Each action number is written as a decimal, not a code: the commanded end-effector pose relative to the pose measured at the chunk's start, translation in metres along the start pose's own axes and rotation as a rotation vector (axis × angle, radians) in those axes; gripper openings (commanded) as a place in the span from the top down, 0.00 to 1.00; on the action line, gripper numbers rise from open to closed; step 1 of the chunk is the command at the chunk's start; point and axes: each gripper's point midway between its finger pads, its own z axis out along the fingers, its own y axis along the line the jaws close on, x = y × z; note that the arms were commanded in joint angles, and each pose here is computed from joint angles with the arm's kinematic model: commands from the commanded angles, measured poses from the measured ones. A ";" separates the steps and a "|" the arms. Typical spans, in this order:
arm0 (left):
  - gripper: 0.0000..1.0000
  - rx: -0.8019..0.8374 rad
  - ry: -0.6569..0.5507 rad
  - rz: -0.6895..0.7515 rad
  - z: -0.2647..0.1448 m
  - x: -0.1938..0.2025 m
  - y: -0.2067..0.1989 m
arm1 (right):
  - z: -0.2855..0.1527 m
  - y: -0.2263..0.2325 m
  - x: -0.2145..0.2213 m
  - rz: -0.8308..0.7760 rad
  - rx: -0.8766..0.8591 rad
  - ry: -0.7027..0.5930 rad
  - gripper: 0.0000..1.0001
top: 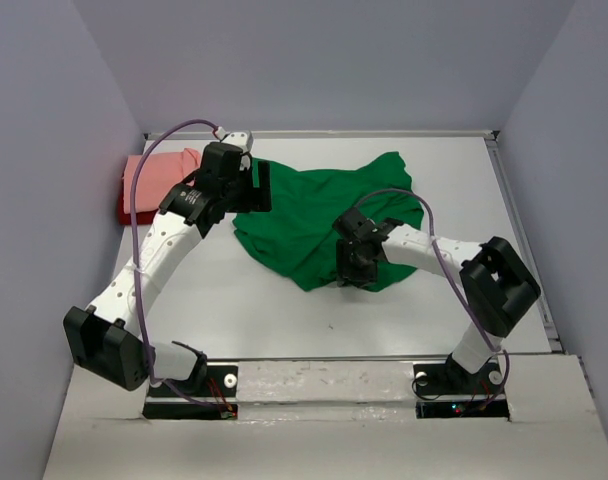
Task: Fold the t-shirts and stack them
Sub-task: Flatten the tshirt out
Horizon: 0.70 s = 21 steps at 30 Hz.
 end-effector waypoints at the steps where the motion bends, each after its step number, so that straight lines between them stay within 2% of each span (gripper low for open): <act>1: 0.07 0.018 -0.061 0.017 -0.019 -0.016 -0.003 | 0.000 0.009 -0.020 -0.020 0.014 -0.056 0.43; 11: 0.07 0.012 -0.074 0.037 -0.026 -0.021 -0.001 | 0.016 -0.009 -0.030 -0.009 0.089 -0.051 0.43; 21: 0.07 0.013 -0.063 0.043 -0.022 -0.018 -0.001 | 0.026 0.006 -0.044 -0.056 0.059 -0.035 0.43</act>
